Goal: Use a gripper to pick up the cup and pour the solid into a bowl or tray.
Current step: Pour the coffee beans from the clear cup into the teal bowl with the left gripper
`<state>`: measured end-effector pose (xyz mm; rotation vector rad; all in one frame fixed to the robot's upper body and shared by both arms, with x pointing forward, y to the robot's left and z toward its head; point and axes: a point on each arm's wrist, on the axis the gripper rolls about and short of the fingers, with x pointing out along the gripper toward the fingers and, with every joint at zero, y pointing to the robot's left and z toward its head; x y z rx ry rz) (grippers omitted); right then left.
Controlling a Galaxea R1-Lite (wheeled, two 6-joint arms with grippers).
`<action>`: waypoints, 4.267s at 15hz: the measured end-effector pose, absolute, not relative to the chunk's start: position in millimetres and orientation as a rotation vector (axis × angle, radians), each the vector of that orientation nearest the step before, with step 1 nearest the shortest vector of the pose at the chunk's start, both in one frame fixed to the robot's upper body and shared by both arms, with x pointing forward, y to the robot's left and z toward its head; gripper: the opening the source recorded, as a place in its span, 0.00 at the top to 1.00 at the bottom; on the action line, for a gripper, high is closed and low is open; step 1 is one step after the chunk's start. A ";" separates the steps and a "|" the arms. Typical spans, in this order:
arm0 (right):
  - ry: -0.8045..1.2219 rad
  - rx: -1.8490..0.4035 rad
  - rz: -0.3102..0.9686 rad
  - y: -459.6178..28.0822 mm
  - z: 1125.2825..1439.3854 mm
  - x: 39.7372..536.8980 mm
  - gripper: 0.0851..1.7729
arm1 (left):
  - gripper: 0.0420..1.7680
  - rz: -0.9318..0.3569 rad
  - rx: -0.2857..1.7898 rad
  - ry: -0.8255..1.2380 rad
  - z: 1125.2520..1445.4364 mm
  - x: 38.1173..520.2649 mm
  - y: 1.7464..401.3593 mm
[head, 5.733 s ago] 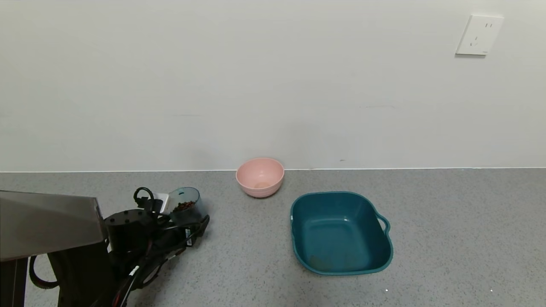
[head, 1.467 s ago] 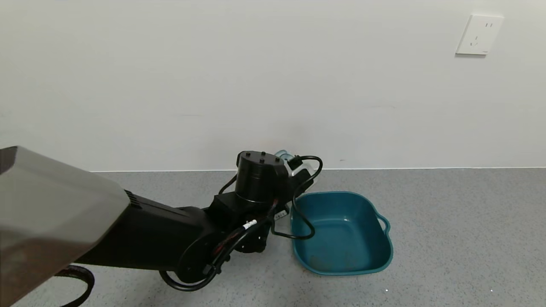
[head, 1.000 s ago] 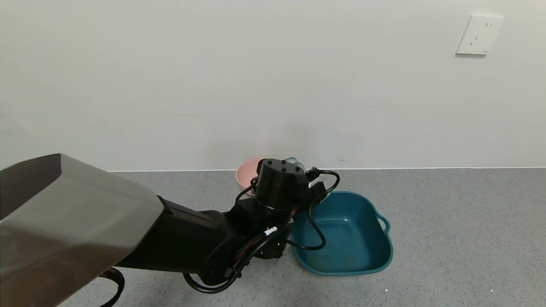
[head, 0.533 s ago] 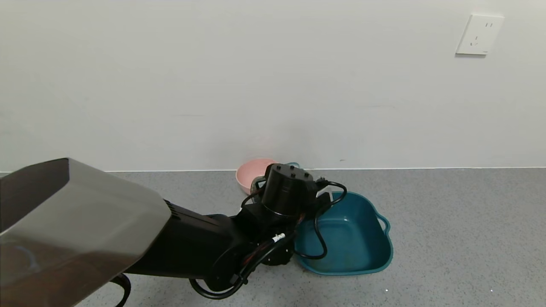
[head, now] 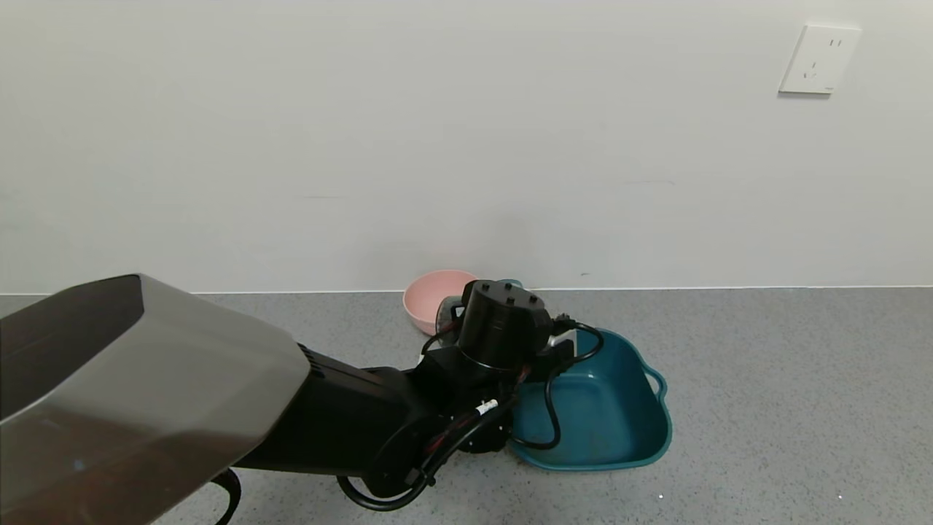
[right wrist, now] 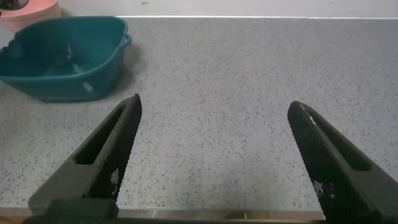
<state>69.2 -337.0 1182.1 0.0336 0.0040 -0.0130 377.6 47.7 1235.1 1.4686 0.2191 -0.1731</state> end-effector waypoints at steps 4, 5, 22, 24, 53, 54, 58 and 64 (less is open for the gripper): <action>0.004 0.033 -0.013 -337.0 1182.1 69.2 0.04 | 0.27 -0.191 1.536 0.205 1234.2 375.1 43.2; 0.004 0.033 -0.013 -337.0 1182.1 69.2 0.04 | 0.27 -0.197 1.545 0.201 1233.1 373.5 41.0; 0.004 0.034 -0.012 -337.0 1182.1 69.2 0.04 | 0.27 -0.137 1.764 0.213 1226.4 362.3 12.8; 0.004 0.034 -0.013 -337.0 1182.1 69.2 0.04 | 0.27 -0.115 1.777 0.222 1226.3 360.1 10.8; 0.004 0.033 -0.013 -337.0 1182.1 69.2 0.04 | 0.27 -0.060 1.825 0.258 1222.9 348.2 4.9; 0.004 0.033 -0.013 -337.0 1182.1 69.2 0.04 | 0.27 -0.062 1.831 0.255 1222.6 347.1 3.8; 0.004 0.034 -0.013 -337.0 1182.1 69.2 0.04 | 0.27 -0.048 1.857 0.263 1220.1 340.1 -1.0; 0.004 0.033 -0.013 -337.0 1182.1 69.2 0.04 | 0.27 -0.026 1.877 0.278 1217.4 337.1 -3.9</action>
